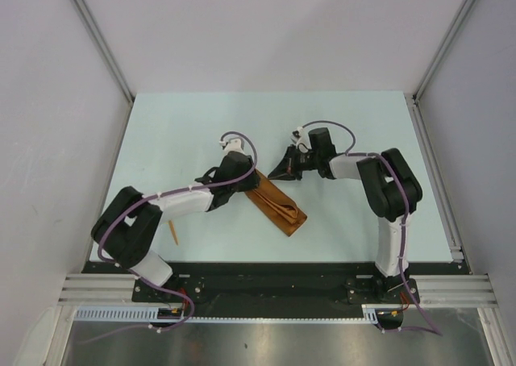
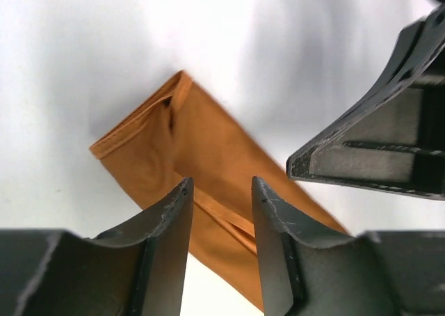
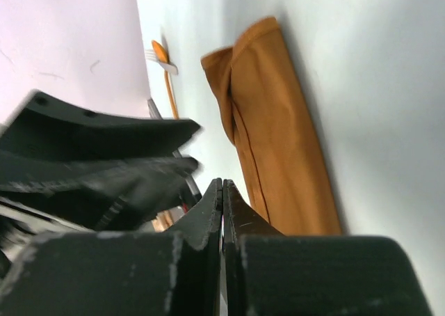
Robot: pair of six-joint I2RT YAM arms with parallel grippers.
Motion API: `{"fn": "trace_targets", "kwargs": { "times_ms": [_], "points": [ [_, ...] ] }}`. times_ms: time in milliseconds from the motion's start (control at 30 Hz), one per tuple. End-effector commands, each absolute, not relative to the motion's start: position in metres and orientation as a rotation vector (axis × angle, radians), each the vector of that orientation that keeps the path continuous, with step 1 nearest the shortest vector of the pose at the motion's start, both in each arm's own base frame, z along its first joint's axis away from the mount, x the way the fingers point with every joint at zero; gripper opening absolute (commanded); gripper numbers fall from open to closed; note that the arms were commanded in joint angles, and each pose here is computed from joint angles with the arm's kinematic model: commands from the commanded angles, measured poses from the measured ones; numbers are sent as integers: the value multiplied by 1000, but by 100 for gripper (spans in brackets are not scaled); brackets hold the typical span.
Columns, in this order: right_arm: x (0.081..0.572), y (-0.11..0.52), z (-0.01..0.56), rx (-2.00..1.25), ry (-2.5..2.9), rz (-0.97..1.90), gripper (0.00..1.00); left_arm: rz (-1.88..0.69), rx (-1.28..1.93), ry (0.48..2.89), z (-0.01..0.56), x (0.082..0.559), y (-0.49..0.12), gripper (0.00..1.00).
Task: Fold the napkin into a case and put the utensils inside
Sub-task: Smooth out the smaller rectangle-folded napkin at the center of the board.
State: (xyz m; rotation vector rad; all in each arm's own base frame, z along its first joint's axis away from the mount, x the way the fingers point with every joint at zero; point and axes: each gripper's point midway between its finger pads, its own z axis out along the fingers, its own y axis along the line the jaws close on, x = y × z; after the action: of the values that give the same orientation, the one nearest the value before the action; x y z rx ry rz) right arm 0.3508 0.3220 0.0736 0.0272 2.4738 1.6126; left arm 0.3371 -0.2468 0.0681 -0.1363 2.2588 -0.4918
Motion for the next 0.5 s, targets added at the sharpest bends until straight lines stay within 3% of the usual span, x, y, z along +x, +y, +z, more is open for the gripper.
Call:
{"fn": "trace_targets", "kwargs": {
  "times_ms": [0,467],
  "points": [
    [330,299,77,-50,2511,1555,0,-635,-150,2215,108,341,-253,42],
    [265,293,59,-43,2581,1548,0,-821,-54,2294,71,348,-282,26]
  ]
}}
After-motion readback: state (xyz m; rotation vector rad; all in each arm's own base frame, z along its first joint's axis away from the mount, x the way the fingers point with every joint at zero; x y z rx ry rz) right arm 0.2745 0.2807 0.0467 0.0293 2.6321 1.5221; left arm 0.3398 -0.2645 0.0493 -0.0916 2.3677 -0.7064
